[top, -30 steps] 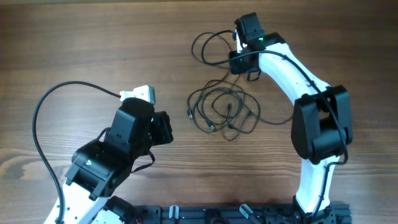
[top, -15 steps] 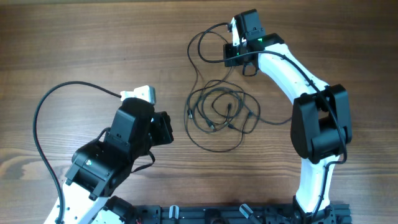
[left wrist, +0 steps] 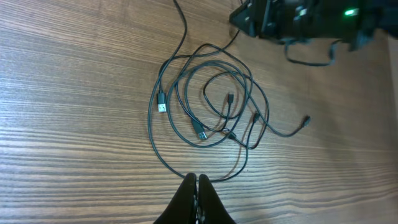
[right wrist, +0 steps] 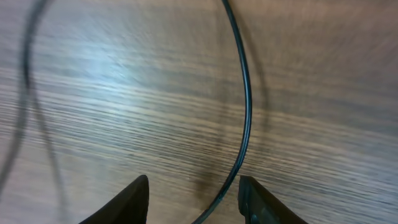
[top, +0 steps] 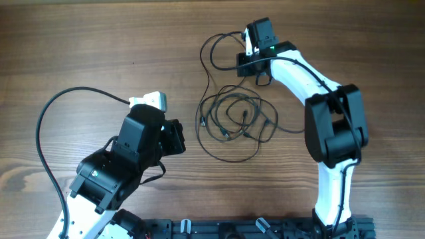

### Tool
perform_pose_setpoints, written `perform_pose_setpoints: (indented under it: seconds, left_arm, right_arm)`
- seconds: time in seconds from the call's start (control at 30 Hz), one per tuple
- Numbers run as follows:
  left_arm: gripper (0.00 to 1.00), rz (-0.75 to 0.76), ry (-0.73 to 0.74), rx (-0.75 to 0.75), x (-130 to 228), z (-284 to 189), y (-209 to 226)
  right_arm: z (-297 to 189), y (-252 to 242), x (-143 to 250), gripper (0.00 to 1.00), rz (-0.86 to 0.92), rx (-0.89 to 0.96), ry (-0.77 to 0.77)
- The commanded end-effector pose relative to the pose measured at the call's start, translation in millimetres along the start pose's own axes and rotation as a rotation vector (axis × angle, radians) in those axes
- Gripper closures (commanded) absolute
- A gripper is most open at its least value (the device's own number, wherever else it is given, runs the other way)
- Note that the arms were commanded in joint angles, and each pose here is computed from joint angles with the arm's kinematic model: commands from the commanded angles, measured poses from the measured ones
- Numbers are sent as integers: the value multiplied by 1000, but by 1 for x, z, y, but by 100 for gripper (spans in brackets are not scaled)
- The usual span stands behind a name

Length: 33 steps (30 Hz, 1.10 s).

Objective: Untangle cables

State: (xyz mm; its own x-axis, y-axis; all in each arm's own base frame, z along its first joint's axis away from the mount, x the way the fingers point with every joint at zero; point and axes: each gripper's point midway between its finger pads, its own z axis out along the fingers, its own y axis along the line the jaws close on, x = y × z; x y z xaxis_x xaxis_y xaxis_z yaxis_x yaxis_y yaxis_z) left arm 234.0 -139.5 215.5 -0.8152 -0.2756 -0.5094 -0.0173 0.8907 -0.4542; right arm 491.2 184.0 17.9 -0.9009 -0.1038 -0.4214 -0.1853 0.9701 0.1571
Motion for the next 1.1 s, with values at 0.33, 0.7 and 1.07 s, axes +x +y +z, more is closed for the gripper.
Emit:
perform_pose_setpoints:
  seconds: [0.33, 0.7, 1.07]
  left_arm:
    - [96, 5, -6, 21, -1, -5, -5]
    - [96, 5, -1, 16, 0, -4, -4]
    - [96, 4, 12, 6, 3, -4, -1]
  right_arm:
    - [35, -2, 44, 96, 73, -12, 144]
    - [-56, 17, 17, 96, -5, -86, 125]
    - [-308, 42, -57, 96, -92, -124, -456]
